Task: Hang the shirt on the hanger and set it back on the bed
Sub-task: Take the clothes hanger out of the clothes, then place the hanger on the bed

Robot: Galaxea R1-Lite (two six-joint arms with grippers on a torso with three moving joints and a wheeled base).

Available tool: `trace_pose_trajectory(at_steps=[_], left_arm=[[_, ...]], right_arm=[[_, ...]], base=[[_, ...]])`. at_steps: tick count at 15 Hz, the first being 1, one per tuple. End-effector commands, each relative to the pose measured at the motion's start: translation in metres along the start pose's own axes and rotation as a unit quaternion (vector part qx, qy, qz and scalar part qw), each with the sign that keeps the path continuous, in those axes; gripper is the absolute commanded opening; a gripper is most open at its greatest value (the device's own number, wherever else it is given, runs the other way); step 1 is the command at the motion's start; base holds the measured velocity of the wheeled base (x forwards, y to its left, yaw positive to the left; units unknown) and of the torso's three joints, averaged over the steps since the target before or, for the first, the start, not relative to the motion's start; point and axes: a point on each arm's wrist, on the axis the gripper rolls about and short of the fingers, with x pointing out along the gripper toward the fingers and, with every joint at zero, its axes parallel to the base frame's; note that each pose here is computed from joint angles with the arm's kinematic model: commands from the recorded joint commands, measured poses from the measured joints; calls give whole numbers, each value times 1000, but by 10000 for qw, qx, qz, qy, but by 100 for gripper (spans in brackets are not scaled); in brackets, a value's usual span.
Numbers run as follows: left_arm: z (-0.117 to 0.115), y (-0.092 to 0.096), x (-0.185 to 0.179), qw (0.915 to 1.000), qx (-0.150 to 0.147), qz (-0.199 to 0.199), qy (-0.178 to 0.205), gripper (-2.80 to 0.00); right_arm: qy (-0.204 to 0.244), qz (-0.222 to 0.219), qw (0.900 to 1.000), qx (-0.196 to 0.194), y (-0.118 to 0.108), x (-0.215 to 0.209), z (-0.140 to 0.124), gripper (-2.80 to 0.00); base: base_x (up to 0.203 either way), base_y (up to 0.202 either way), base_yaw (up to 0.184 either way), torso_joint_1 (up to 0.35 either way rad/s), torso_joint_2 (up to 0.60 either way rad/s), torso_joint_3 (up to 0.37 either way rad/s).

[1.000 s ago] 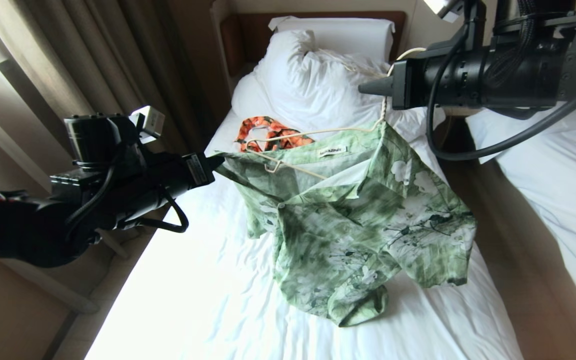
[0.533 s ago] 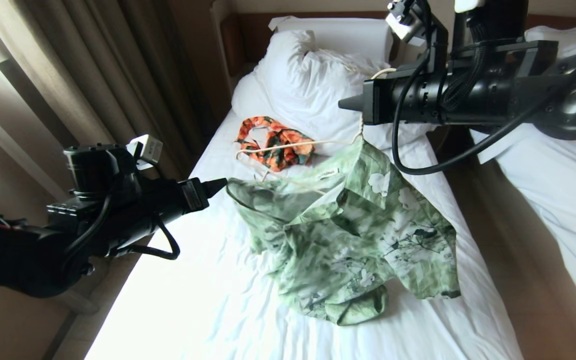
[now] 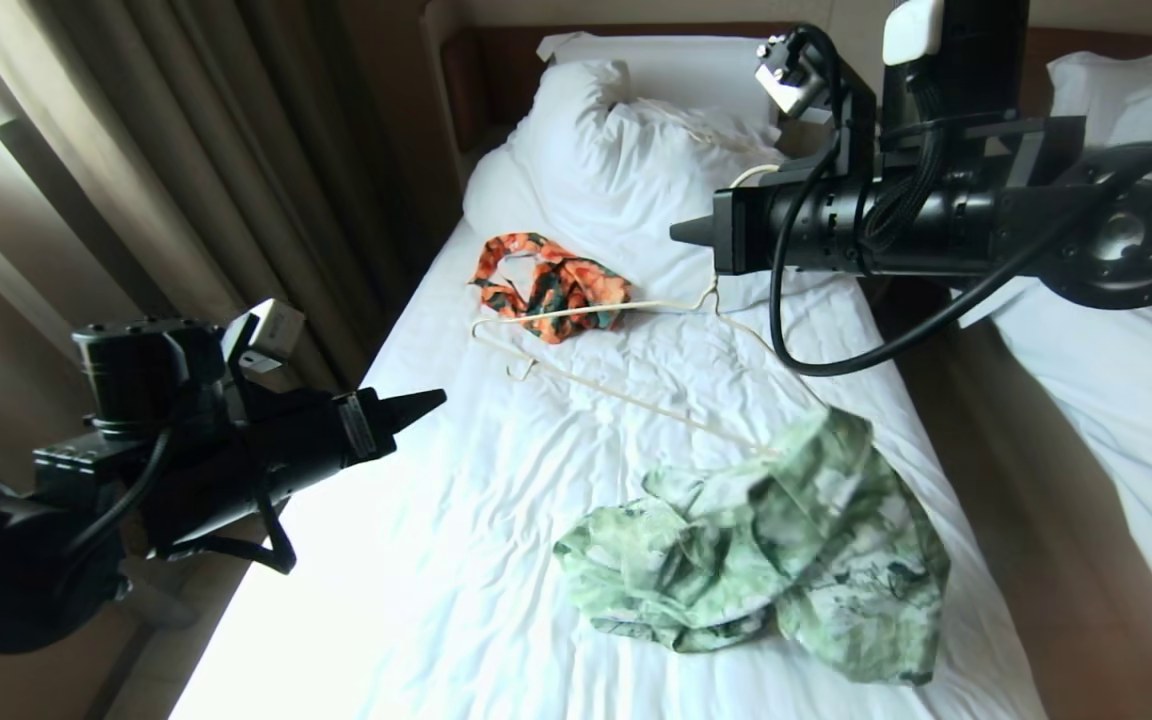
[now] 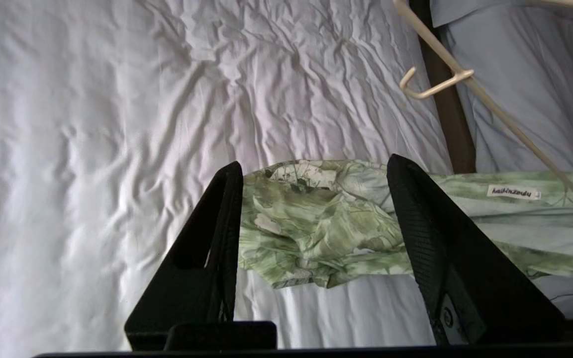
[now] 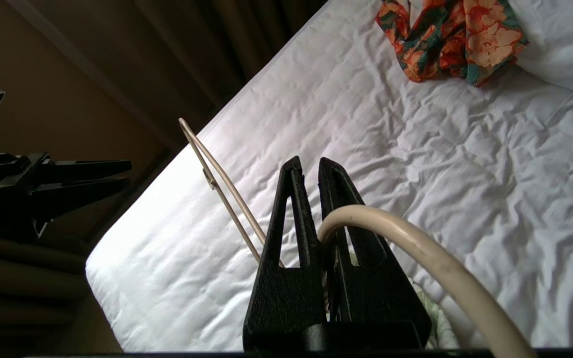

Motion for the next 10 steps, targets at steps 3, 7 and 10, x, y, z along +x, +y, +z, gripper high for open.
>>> trace_pose_trajectory(at_steps=[3,7,10], left_arm=[[2,9,-39,9969,-48,657,-430,-280],[7,4,-96,9891,-37,1091,-987,-280],[-2,-3,-125,9896,-120,1209,-766,-280]], right_arm=[[-453,-244,9985,191,2,8,-10,-280],[-1346,-854,9870,181,16,15,-27,-280],[-64,-1216,9925,96,10,-7,-45,-280]], base=[[0,0,0,0,0,0],[0,0,0,0,0,0],[0,0,0,0,0,0]])
